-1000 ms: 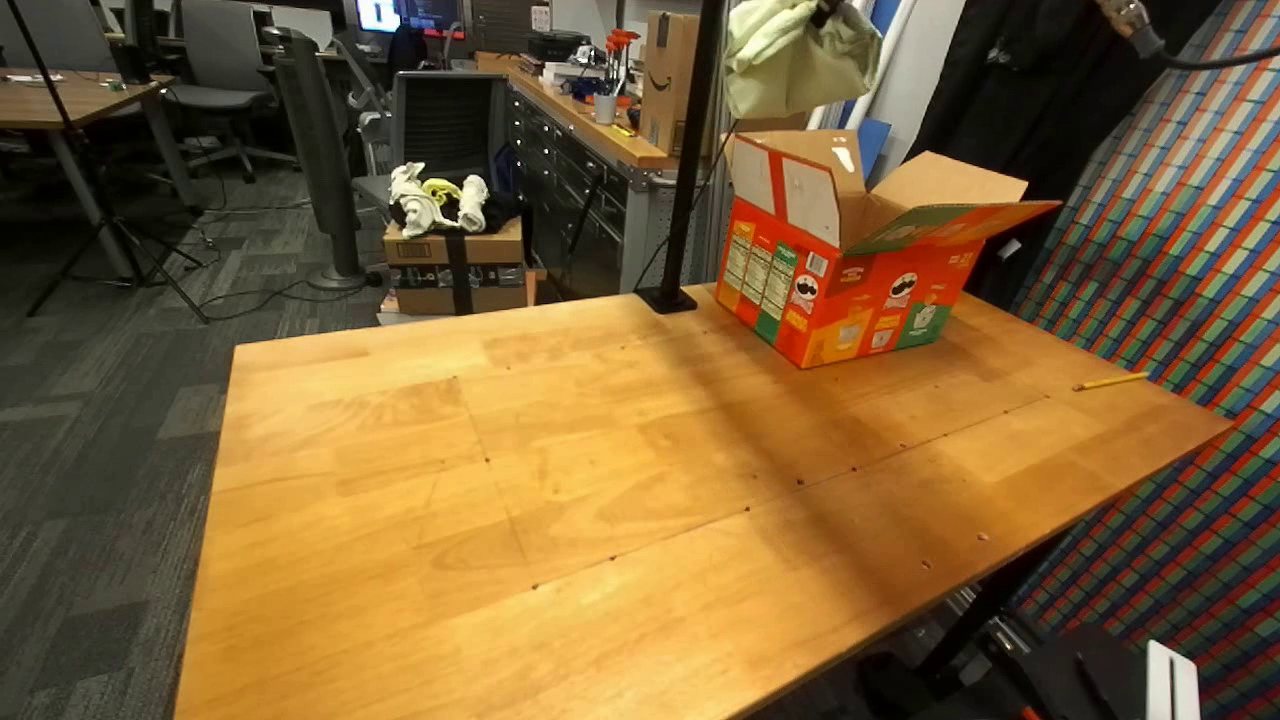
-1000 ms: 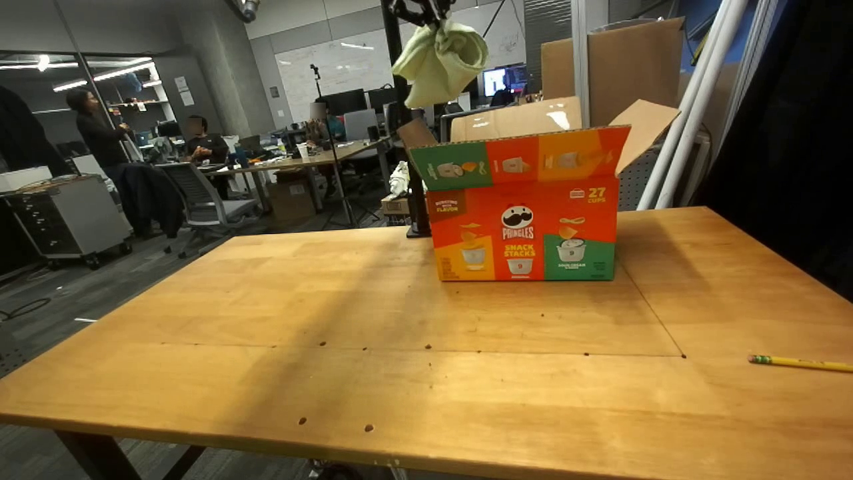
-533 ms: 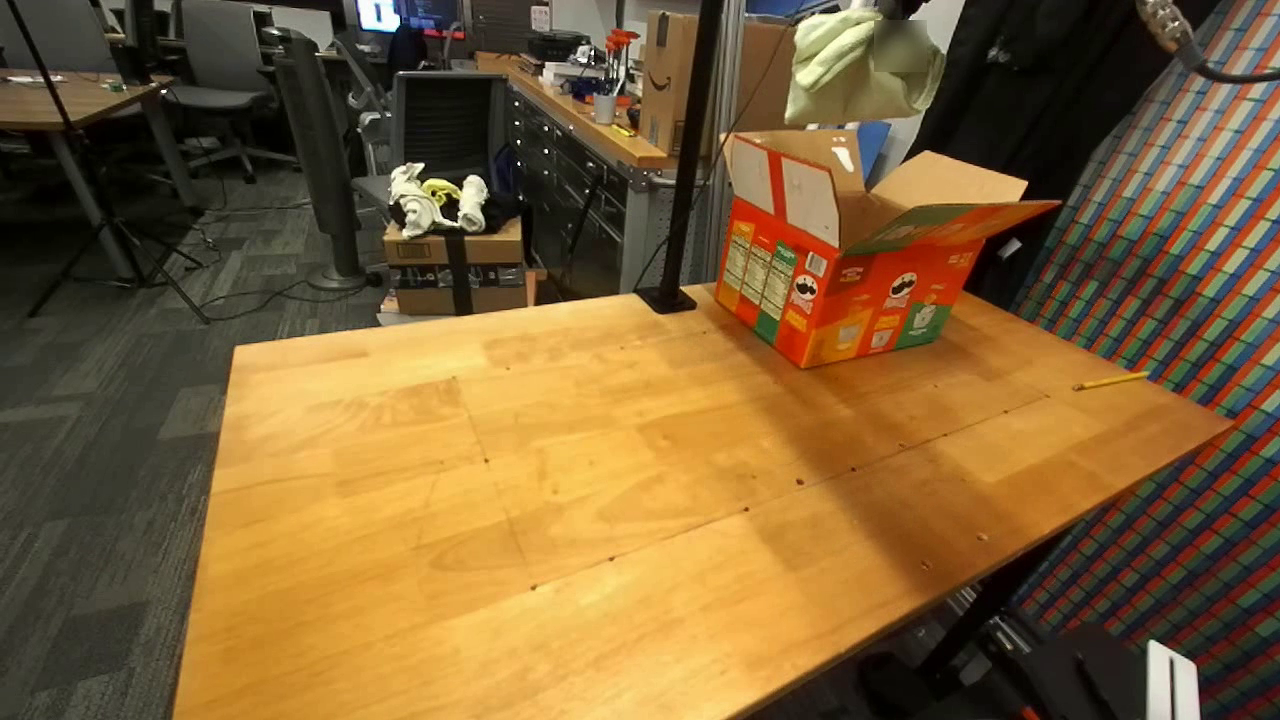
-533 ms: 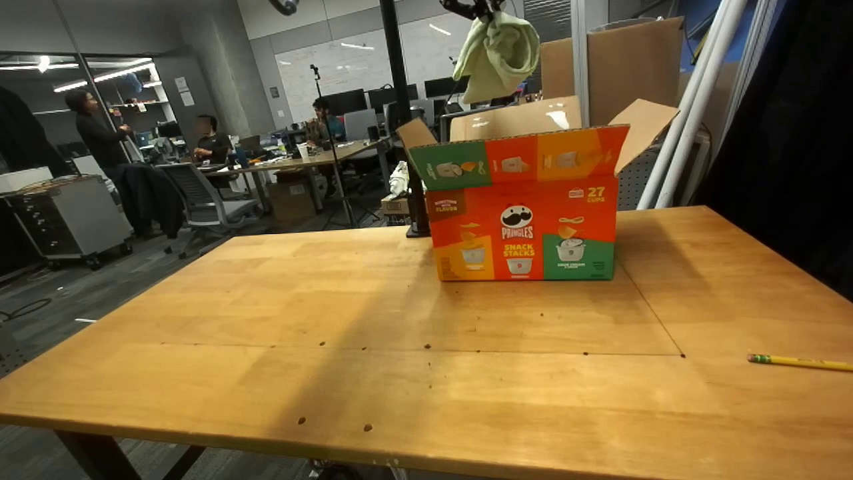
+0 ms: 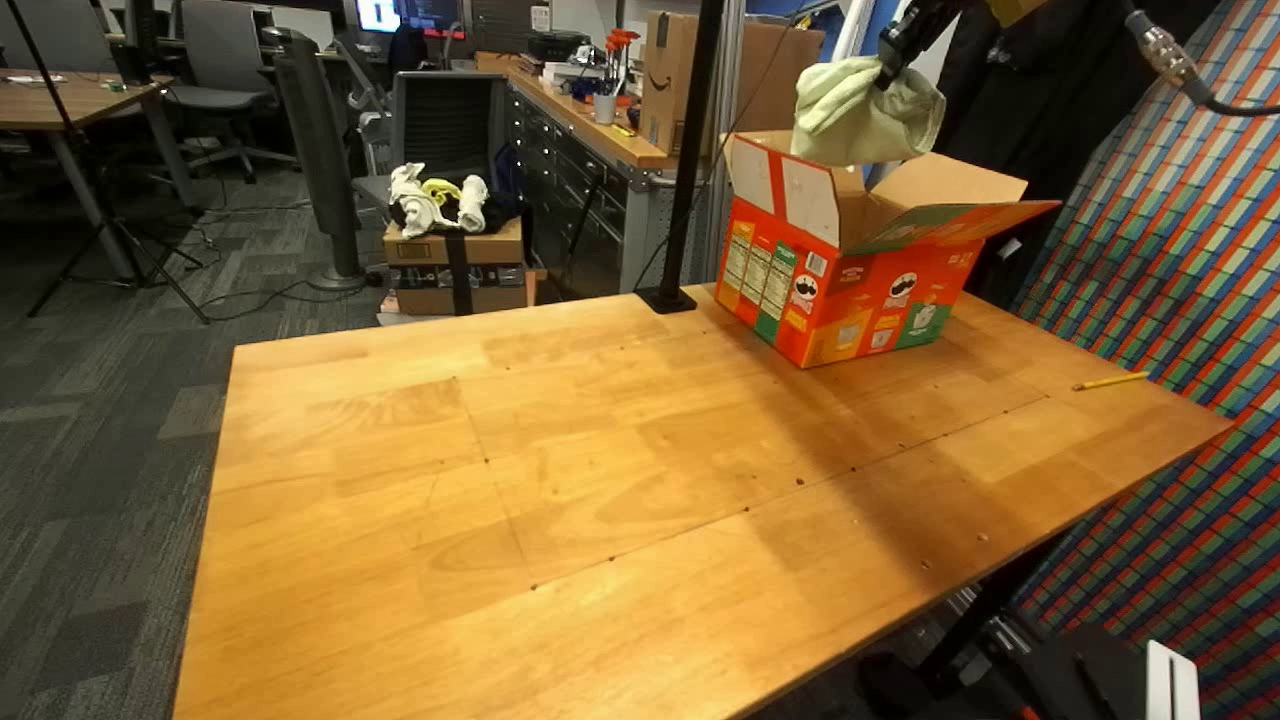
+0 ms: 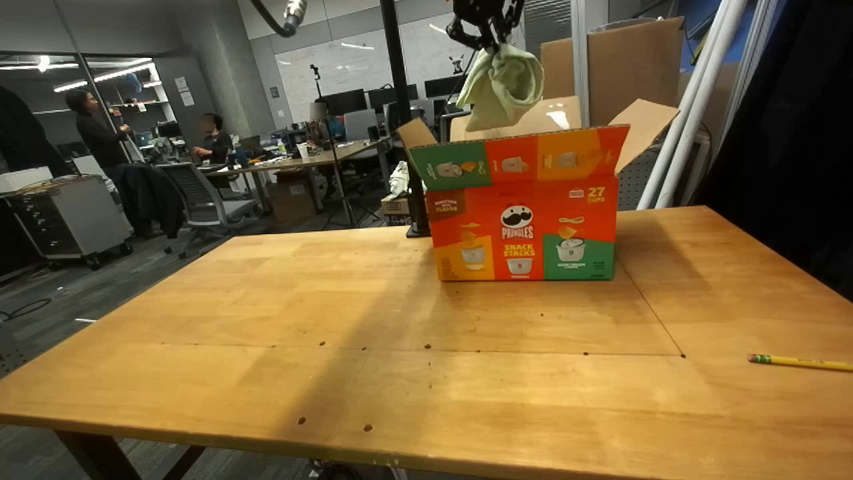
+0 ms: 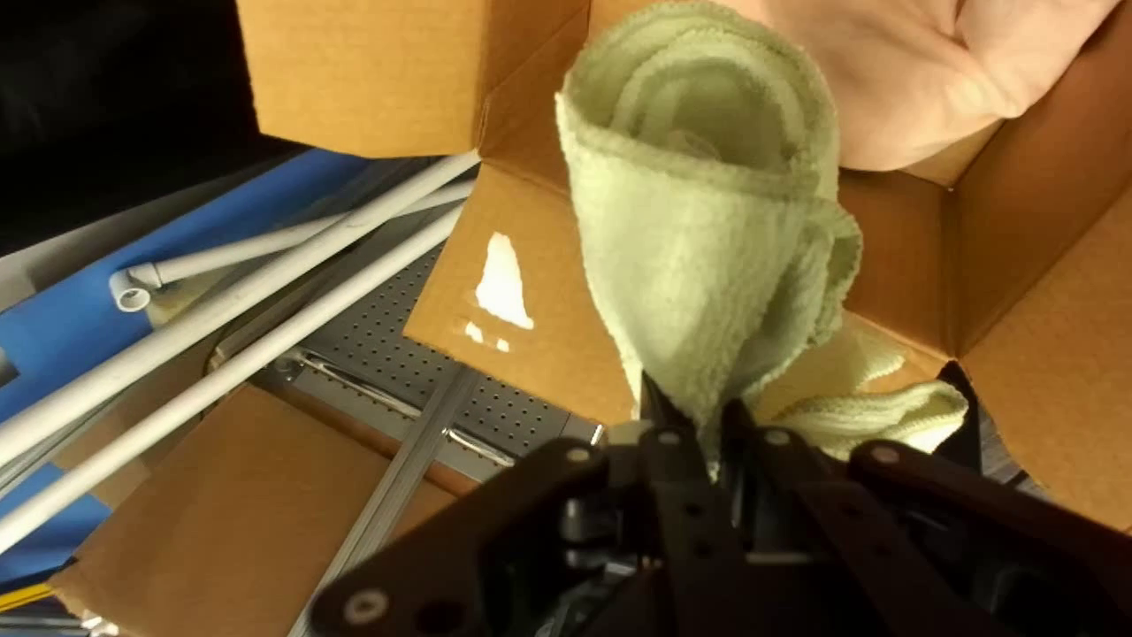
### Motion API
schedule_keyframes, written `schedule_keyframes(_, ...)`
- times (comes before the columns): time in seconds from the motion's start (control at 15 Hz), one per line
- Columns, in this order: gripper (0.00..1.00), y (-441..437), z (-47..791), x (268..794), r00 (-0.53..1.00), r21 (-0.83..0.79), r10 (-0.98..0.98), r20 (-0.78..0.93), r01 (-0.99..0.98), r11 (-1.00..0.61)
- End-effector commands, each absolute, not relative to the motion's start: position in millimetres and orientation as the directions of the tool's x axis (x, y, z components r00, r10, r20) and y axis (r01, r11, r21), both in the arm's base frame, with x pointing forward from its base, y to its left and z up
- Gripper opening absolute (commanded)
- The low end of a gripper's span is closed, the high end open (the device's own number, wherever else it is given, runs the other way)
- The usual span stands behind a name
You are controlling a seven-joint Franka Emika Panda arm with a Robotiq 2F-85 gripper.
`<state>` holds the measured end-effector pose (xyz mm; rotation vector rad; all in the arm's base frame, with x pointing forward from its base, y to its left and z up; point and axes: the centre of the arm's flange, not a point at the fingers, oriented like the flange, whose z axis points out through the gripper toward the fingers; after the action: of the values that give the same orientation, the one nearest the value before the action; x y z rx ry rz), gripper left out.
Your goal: Pick up the clothes from the table and put them in the box.
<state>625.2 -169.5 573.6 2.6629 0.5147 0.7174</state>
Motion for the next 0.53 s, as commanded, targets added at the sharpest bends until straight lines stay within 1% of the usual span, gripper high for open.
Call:
schedule_keyframes(0.0, 0.03, -170, 559, 612, 0.824, 0.403, 0.408, 0.392, 0.246, -0.882)
schedule_keyframes(0.47, 0.03, -186, 516, 599, 0.865, 0.365, 0.376, 0.332, 0.250, -0.897)
